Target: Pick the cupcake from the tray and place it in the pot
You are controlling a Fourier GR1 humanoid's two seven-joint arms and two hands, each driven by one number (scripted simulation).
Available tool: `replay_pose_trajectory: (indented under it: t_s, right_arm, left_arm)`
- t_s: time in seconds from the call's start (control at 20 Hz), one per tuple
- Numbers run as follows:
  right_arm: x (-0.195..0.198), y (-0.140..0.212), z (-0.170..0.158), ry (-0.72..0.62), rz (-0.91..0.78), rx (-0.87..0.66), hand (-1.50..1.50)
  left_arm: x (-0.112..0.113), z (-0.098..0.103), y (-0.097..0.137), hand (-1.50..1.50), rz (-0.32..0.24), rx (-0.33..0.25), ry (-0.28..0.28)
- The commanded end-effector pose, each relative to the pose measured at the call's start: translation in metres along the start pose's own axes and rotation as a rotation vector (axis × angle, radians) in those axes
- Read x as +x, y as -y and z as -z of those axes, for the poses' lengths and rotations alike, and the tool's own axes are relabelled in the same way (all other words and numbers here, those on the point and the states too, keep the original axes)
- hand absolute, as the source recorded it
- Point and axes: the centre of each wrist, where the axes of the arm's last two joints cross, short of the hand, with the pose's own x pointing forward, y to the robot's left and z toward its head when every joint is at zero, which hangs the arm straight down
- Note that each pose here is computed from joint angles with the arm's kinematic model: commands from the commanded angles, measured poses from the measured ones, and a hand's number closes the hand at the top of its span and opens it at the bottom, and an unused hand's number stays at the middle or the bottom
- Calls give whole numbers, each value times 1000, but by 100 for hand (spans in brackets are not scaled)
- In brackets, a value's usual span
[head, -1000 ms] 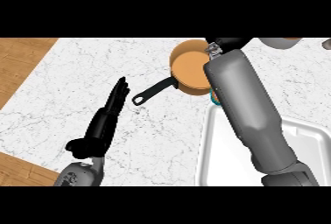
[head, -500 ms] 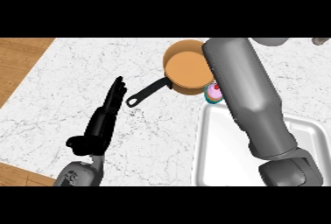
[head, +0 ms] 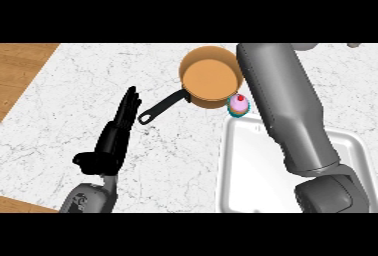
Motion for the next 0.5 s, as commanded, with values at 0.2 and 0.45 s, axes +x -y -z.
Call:
replay_pose_trajectory:
  t_s: [0.2, 0.45]
  right_arm:
    - [-7, -34, 6, -294, 14, 184, 150]
    - [-32, -82, 16, -405, -25, 352, 150]
  left_arm:
    - [-9, -6, 3, 0, -8, 40, 1]
    - [-7, -6, -4, 0, -2, 32, -16]
